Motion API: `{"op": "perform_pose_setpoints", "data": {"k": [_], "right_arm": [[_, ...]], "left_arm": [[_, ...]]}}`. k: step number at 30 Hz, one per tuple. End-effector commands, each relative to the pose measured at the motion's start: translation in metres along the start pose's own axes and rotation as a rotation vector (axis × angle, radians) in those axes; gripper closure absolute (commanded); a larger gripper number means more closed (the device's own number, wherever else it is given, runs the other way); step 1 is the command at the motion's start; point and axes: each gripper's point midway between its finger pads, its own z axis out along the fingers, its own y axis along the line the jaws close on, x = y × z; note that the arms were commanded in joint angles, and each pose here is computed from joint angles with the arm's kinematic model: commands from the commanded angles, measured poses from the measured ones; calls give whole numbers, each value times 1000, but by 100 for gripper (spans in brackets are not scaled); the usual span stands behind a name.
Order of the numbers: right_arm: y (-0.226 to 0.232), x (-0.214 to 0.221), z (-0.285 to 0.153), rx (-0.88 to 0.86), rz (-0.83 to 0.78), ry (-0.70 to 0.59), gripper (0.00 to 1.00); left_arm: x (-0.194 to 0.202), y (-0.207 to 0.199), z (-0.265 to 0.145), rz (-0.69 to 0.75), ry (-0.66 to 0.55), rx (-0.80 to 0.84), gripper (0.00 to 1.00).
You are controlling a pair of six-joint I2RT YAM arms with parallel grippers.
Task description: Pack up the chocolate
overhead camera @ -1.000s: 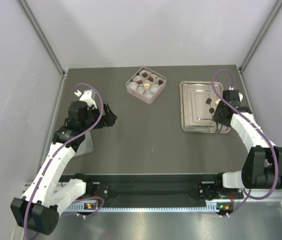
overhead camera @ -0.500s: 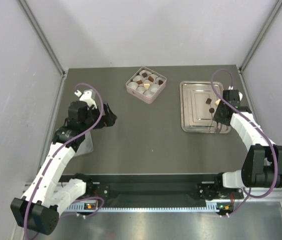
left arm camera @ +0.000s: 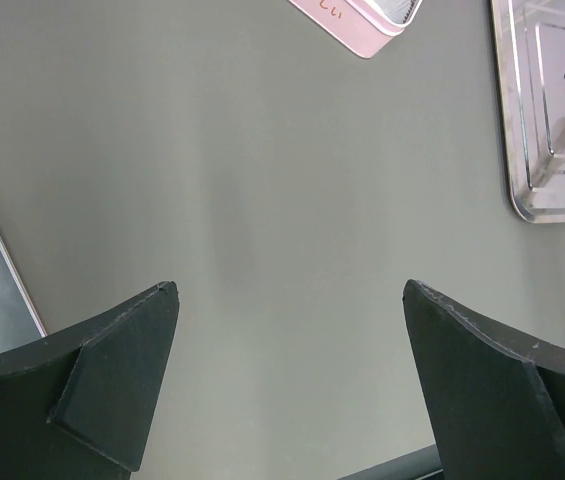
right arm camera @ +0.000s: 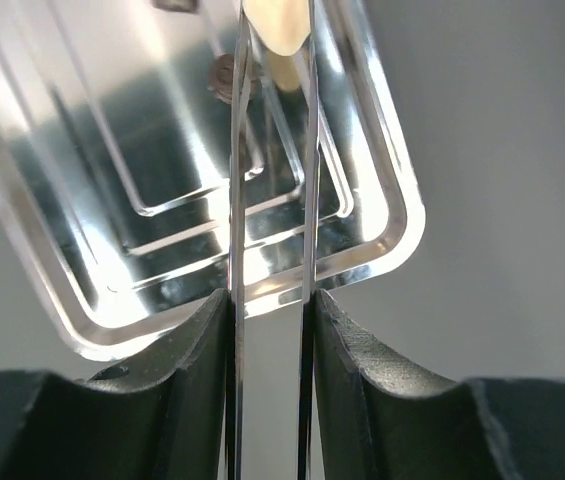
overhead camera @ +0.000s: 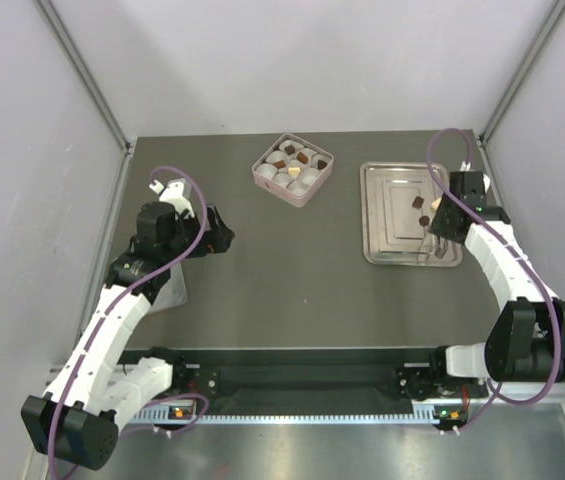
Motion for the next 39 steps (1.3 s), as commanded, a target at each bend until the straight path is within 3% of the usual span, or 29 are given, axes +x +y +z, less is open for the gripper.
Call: {"op": "perform_pose_setpoints", "data": {"k": [1, 6, 15, 21, 29, 39], "right_arm": [[21, -28, -28, -62, -9, -95, 66], [61, -36, -49, -156, -51, -132, 66], [216, -32, -79, -413, -263, -168, 66], [289, -36, -83, -497, -355, -200, 65], [337, -30, -67, -551, -427, -217, 65], [340, -25, -33, -468, -495, -227, 64]], "left_arm": [[-14, -7, -3, 12, -60, 28, 1], [-14, -7, -3, 12, -61, 27, 1], [-14, -6, -3, 12, -62, 23, 1], [-15, -4, -3, 11, -66, 14, 1], [-16, -5, -4, 12, -69, 15, 1], [-16, -4, -3, 12, -68, 12, 1]]}}
